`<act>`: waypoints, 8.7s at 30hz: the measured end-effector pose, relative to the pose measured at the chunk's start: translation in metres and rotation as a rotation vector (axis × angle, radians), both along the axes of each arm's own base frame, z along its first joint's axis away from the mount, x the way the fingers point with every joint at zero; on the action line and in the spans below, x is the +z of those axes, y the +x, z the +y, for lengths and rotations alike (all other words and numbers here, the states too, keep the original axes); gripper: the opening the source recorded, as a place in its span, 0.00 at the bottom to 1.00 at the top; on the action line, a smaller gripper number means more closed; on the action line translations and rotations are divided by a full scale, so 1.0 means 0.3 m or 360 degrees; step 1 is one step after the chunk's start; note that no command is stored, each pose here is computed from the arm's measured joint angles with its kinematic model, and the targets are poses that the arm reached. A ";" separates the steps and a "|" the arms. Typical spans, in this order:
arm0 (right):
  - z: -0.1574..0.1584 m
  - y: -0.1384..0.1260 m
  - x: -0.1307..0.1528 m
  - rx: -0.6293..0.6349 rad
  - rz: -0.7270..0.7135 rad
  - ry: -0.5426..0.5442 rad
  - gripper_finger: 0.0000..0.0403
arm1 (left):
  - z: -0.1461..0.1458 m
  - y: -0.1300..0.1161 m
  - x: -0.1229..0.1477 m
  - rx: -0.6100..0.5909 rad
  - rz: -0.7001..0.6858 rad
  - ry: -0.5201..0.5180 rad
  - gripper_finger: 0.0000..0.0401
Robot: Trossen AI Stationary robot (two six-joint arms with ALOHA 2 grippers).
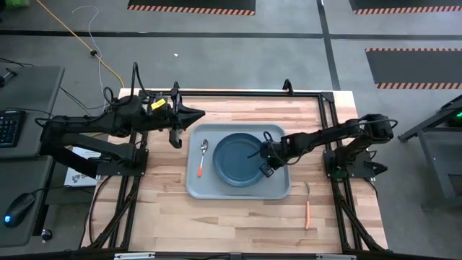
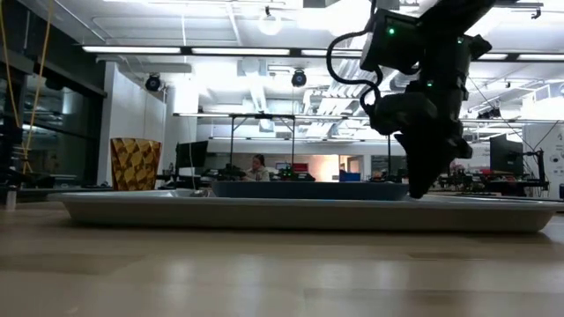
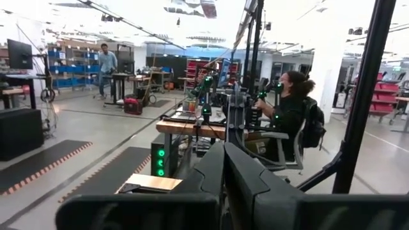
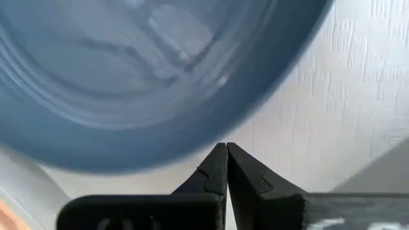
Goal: Pick and place plate/cup/fork/spoon on tray
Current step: Put the blue plate on the gray tray, then put the orange fork on the gray tray
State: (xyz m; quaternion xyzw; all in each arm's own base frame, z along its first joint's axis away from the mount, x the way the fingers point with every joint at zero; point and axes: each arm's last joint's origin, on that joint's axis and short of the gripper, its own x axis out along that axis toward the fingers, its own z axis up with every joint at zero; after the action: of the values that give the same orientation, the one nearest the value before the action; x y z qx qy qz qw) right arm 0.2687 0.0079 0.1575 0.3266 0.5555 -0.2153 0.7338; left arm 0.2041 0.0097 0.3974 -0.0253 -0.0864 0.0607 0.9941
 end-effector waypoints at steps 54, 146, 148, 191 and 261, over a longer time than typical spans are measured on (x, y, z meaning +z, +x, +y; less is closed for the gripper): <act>0.344 -0.529 0.068 -0.0896 0.0171 0.0492 0.15 | 0.000 -0.001 0.009 -0.0003 -0.0048 -0.0003 0.01; 0.329 -0.478 0.197 -0.0345 -0.0243 0.0452 0.00 | 0.013 -0.001 -0.008 0.0243 0.0070 0.0135 0.19; 0.329 -0.463 0.252 -0.0345 -0.0407 0.0414 0.00 | 0.014 -0.001 -0.008 0.0249 0.0071 0.0134 0.19; 0.012 -0.058 0.529 -0.0412 -0.1924 -0.0280 0.00 | -0.022 0.511 -0.461 -0.0623 0.0427 -0.1041 0.38; -0.005 -0.185 0.432 -0.0564 -0.1215 -0.0228 0.63 | -0.257 0.178 -0.859 0.0783 0.1180 -0.2034 0.08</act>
State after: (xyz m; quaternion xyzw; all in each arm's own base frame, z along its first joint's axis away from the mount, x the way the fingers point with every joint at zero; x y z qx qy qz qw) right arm 0.2131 0.0065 0.2871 0.4216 0.1630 -0.2397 0.8592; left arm 0.2574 -0.0674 0.1397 -0.5516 0.3003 0.3219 0.7084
